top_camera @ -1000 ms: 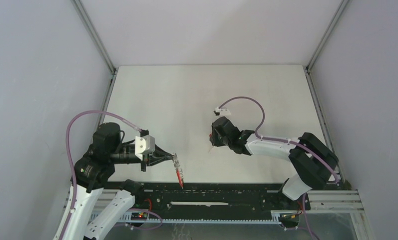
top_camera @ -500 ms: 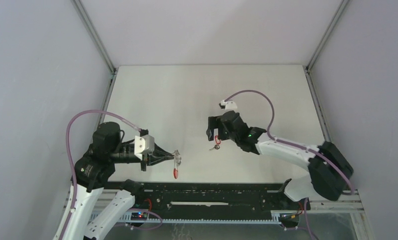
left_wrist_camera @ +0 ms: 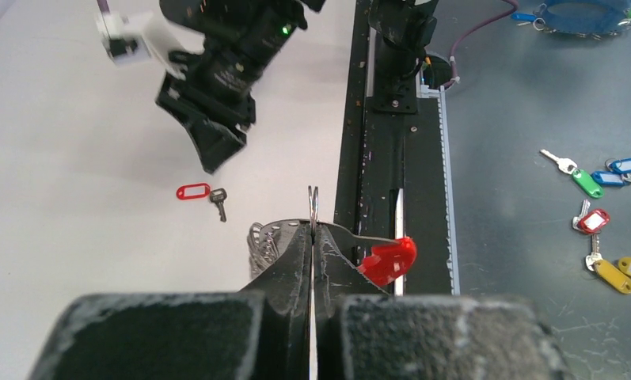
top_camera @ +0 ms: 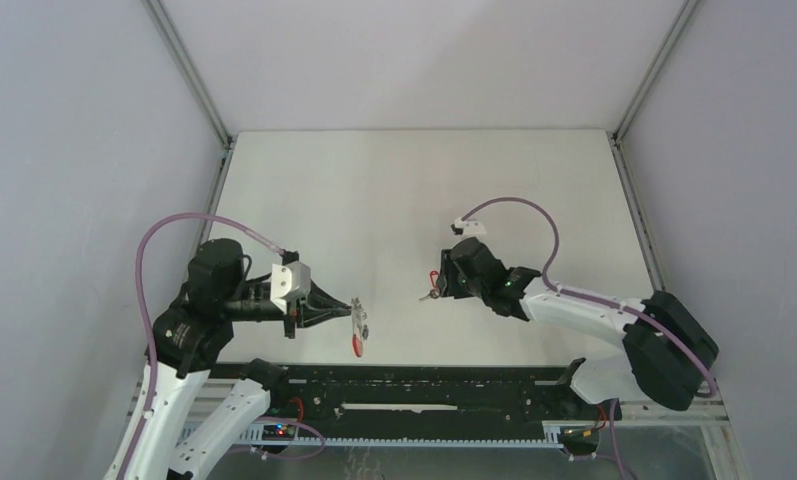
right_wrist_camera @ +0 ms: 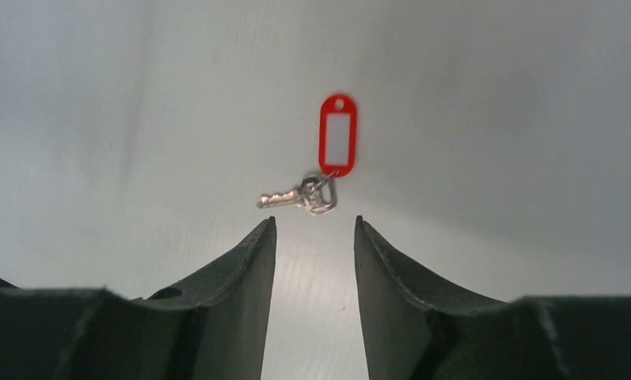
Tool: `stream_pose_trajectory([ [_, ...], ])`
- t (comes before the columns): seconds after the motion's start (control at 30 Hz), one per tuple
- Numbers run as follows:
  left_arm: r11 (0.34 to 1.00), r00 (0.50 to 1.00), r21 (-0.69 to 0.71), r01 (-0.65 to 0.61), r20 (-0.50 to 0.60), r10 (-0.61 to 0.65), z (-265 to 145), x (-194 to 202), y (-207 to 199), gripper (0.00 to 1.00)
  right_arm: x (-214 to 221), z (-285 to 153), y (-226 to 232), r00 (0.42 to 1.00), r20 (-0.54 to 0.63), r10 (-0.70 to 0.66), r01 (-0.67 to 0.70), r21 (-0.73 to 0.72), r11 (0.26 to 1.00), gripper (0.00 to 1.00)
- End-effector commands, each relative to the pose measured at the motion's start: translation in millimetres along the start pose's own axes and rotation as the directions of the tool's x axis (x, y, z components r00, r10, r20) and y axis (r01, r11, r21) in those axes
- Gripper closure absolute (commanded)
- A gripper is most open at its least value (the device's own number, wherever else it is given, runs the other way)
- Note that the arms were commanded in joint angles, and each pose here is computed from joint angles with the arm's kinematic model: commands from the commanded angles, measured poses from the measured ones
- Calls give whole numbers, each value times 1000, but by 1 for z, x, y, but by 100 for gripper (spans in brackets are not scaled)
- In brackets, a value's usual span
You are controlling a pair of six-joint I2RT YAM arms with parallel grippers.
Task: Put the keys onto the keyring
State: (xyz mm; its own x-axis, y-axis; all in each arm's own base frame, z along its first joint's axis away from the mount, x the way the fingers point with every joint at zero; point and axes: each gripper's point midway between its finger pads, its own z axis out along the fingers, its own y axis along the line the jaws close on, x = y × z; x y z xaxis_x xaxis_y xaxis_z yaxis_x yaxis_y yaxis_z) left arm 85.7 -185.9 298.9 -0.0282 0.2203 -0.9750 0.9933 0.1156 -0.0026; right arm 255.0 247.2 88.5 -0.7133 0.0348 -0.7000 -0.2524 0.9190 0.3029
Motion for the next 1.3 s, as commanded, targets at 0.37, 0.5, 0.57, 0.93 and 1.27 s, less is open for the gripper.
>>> stream_pose_trajectory([
  [0.37,999,998,5,-48,45,48,-3,-21,-2,100,30,42,16,994,-28,105,-103,63,993,55],
  [0.5,999,998,6,-51,47,51,-3,-22,-2,100,29,44,10,996,-18,93,-91,84,992,60],
  [0.57,999,998,6,-52,48,52,-3,-22,-2,100,23,46,13,995,2,100,-100,70,993,61],
  [0.93,999,998,3,-46,49,46,-4,-21,-4,100,18,57,8,994,10,113,-113,71,991,66],
  [1.27,998,997,3,-56,55,56,-5,-25,-5,100,22,62,8,995,-14,101,-100,76,992,86],
])
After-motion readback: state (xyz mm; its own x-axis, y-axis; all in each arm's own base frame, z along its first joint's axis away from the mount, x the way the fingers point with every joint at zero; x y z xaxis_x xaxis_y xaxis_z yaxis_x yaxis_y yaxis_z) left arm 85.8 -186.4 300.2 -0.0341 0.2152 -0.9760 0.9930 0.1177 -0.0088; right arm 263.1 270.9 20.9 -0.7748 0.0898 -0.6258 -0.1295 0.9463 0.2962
